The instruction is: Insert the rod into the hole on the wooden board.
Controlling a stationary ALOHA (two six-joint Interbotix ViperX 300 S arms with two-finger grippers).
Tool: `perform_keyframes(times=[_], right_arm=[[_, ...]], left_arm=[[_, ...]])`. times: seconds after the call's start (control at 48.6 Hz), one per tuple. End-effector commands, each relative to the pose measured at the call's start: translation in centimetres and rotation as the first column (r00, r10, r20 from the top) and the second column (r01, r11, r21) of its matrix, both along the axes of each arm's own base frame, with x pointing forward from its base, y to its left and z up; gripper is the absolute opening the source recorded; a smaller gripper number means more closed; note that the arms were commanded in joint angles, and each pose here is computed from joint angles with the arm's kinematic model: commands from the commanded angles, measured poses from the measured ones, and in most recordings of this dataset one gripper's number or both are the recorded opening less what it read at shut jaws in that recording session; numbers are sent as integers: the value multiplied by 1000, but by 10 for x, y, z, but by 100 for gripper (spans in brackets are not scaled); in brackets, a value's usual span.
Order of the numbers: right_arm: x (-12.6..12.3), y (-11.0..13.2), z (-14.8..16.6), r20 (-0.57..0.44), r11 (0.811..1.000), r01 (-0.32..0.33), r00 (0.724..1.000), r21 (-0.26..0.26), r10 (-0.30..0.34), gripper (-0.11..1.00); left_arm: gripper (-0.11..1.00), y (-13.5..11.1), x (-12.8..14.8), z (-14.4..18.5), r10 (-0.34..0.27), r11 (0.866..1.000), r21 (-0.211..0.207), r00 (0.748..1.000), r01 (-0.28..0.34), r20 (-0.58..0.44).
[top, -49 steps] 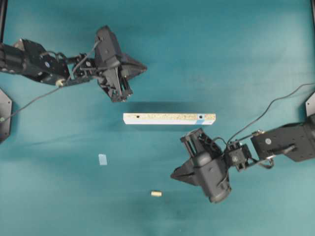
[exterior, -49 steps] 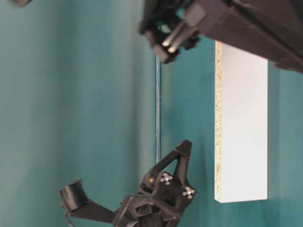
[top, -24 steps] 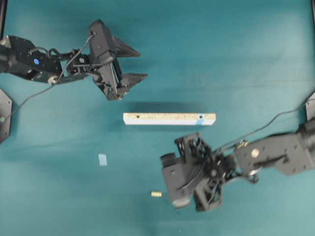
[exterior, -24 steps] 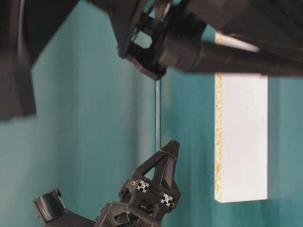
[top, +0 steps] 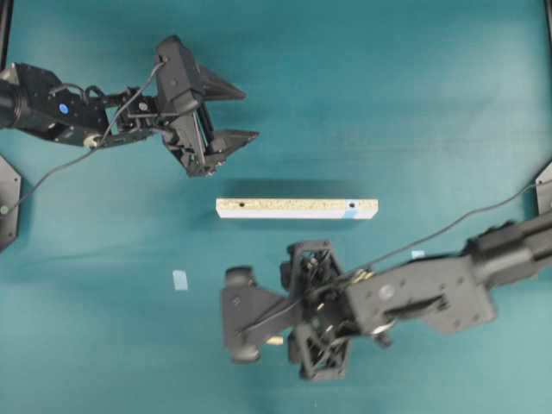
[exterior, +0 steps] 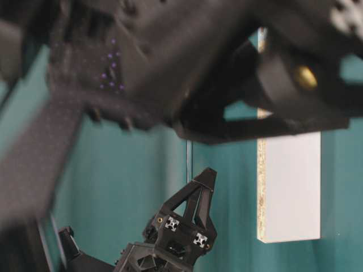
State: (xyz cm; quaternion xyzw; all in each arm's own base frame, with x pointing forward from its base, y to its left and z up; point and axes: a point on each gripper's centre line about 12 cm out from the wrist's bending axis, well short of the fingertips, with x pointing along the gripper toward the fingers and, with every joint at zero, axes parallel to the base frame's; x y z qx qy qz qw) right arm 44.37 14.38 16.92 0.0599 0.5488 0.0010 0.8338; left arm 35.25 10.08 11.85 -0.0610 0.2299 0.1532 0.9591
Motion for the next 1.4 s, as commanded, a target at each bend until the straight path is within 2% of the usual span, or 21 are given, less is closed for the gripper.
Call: perform_keyframes(times=[0.0, 0.288, 0.453, 0.597, 0.721, 0.824, 1.112, 1.38], right_arm=[[12, 7, 22, 31, 1000, 4, 999, 22, -5, 79], [34, 19, 25, 39, 999, 18, 999, 47, -19, 79], [34, 19, 24, 39, 999, 19, 999, 48, -21, 79], [34, 19, 24, 38, 999, 19, 999, 48, -21, 79], [34, 20, 25, 41, 999, 19, 999, 49, -21, 79], [35, 19, 24, 42, 999, 20, 999, 50, -22, 79], [37, 21, 20, 30, 999, 21, 999, 47, -23, 79], [38, 20, 15, 21, 999, 28, 999, 45, -29, 79]], left_arm=[[96, 0, 2, 10, -3, 1000, 10, 1000, 2, 31], [96, -5, 0, 21, -16, 1000, 12, 999, 15, 48], [96, -23, -7, 43, -66, 998, 25, 995, 64, 74], [96, -46, -16, 52, -120, 993, 20, 988, 118, 100], [96, -69, -22, 47, -182, 983, 12, 980, 182, 83], [96, -79, -23, 40, -211, 978, 5, 975, 211, 64], [96, -86, -13, 28, -231, 973, -4, 972, 232, 30], [96, -102, -5, 18, -275, 961, -13, 962, 275, 7]])
